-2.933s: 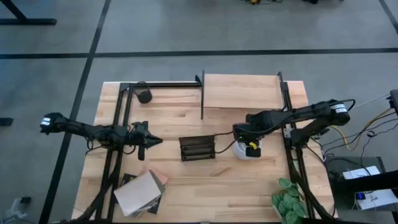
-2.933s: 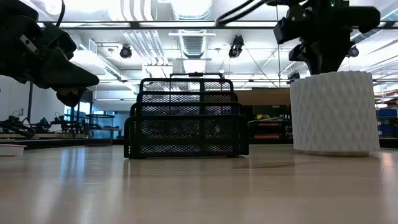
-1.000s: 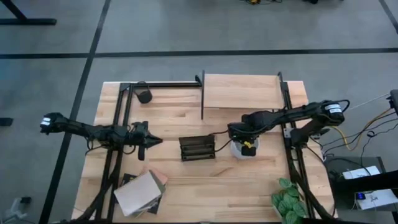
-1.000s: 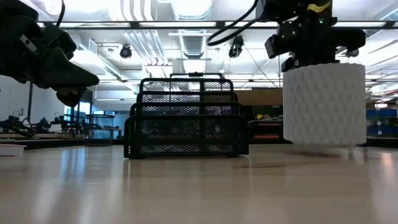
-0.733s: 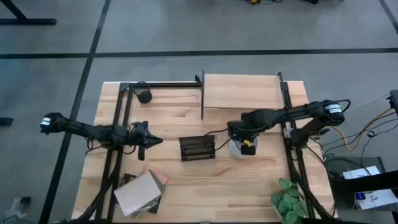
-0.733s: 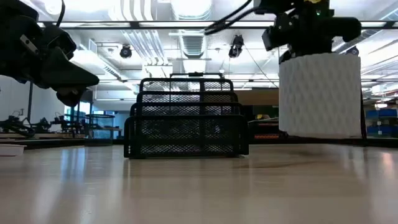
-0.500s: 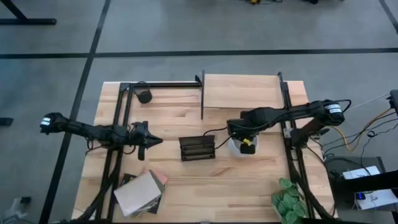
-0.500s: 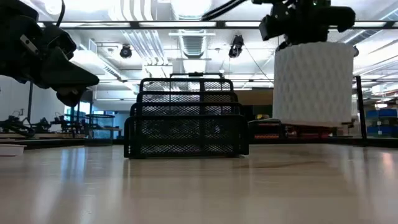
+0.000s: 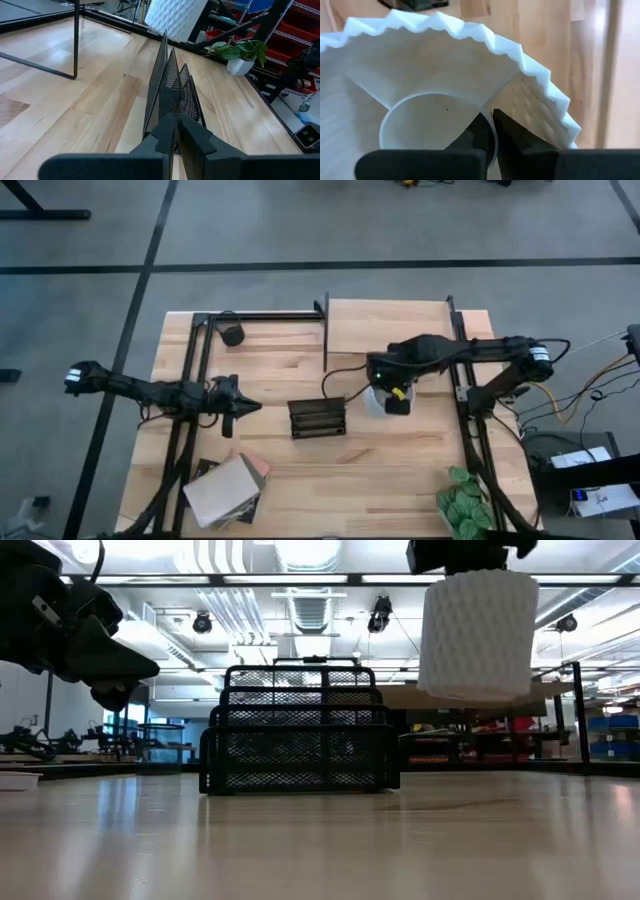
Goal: Stock shelves
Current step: Put the white pen organizer onto the shelf
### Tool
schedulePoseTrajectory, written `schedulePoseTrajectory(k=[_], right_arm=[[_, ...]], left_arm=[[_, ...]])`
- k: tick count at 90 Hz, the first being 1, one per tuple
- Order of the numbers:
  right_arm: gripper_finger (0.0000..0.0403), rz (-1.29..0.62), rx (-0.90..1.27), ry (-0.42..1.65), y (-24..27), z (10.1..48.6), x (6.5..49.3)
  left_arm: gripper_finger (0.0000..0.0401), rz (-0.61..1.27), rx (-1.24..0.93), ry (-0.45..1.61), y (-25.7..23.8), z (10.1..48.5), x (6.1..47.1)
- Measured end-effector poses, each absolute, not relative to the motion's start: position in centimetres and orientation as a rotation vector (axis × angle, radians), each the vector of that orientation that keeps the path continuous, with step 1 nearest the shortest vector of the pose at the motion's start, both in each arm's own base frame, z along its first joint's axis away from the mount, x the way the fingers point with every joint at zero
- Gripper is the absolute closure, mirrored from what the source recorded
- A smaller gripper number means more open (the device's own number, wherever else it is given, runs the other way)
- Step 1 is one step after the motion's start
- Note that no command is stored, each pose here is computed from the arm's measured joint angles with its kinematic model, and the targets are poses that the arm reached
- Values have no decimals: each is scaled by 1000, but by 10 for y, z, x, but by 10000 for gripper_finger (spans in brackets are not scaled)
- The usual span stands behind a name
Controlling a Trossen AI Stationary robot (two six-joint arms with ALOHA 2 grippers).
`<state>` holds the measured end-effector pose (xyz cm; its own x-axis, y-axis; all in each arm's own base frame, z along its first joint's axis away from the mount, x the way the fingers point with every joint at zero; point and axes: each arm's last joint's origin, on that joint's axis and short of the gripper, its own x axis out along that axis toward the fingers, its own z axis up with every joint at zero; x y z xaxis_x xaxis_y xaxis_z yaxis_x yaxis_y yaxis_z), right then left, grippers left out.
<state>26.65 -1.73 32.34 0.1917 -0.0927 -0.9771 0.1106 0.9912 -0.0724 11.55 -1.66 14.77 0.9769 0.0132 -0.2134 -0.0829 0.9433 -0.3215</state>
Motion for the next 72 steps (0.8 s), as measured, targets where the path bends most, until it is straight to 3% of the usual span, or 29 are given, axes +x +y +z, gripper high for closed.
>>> schedulePoseTrajectory(k=[72], right_arm=[[403,-266,78,1331,-75,385,239]], left_arm=[[395,50,-336,211,-17,148,116]])
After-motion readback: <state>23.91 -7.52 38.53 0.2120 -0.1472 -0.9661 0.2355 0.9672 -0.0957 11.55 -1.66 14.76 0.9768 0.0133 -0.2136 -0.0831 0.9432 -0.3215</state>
